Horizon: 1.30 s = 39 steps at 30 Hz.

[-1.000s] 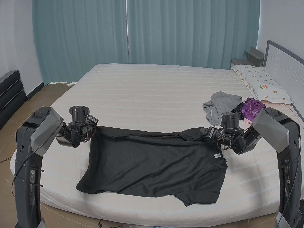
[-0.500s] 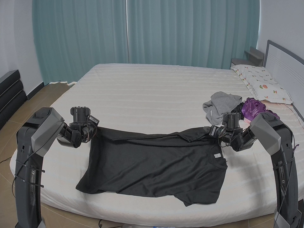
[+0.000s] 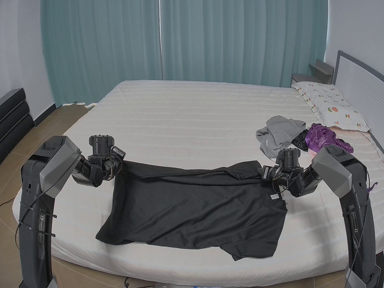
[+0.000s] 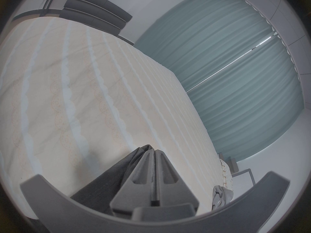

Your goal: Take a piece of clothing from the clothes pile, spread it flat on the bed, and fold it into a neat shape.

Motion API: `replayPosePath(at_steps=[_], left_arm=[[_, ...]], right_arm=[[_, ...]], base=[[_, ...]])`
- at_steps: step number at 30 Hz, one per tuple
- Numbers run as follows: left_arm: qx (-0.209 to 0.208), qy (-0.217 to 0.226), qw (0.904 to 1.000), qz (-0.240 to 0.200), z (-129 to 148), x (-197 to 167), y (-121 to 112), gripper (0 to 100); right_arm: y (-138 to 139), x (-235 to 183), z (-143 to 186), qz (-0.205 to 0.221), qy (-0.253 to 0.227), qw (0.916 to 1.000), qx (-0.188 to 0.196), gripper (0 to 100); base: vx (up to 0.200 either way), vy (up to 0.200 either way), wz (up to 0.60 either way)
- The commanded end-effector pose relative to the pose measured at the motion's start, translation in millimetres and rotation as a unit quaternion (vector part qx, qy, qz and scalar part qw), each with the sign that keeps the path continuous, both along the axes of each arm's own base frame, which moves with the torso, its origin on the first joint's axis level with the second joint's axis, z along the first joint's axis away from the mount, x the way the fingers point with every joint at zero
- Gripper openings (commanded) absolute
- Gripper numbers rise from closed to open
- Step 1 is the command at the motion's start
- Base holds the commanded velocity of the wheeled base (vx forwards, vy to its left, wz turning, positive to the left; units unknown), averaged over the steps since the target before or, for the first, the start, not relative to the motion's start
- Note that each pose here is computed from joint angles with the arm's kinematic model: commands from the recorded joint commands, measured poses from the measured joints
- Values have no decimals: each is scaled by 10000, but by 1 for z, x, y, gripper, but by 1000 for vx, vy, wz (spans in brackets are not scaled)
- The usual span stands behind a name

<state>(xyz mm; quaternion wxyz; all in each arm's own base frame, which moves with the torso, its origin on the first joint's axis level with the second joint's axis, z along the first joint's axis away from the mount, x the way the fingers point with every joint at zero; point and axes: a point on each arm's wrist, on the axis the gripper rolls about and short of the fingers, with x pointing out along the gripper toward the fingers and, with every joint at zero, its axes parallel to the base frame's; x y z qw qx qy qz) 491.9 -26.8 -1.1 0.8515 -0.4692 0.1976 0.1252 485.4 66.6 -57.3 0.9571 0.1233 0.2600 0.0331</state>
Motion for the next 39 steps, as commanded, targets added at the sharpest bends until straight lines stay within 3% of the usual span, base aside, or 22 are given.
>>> replayPosePath(at_steps=[1,5,14,19,26,36,37,38,39], left_arm=[[2,5,10000,-9,-1,0,-1,0],[9,5,10000,-12,-1,0,-1,0],[28,-87,10000,19,1,1,-1,0],[57,-710,9973,168,8,3,-2,0],[164,-690,9974,83,-4,5,-4,0],[160,-445,9989,4,-8,3,-5,0],[157,-437,9989,-11,-8,3,-6,0],[138,-368,9992,-92,-9,2,-9,0],[126,-352,9992,-135,-10,2,-11,100]], right_arm=[[1,2,1,-3,-49,10000,16,0],[1,7,7,-44,-191,9998,48,0],[-8,31,38,-532,-992,9932,303,0],[-15,55,54,-1069,-1610,9801,448,0],[-13,58,36,-1119,-1655,9790,394,0],[-8,53,6,-1054,-1279,9858,267,0],[-8,52,6,-1055,-1264,9860,264,100],[-8,51,4,-1052,-1220,9866,247,100],[-8,50,3,-1046,-1189,9871,243,100]], base=[[0,0,0],[0,0,0],[0,0,0],[0,0,0],[0,0,0],[0,0,0],[0,0,0],[0,0,0],[0,0,0]])
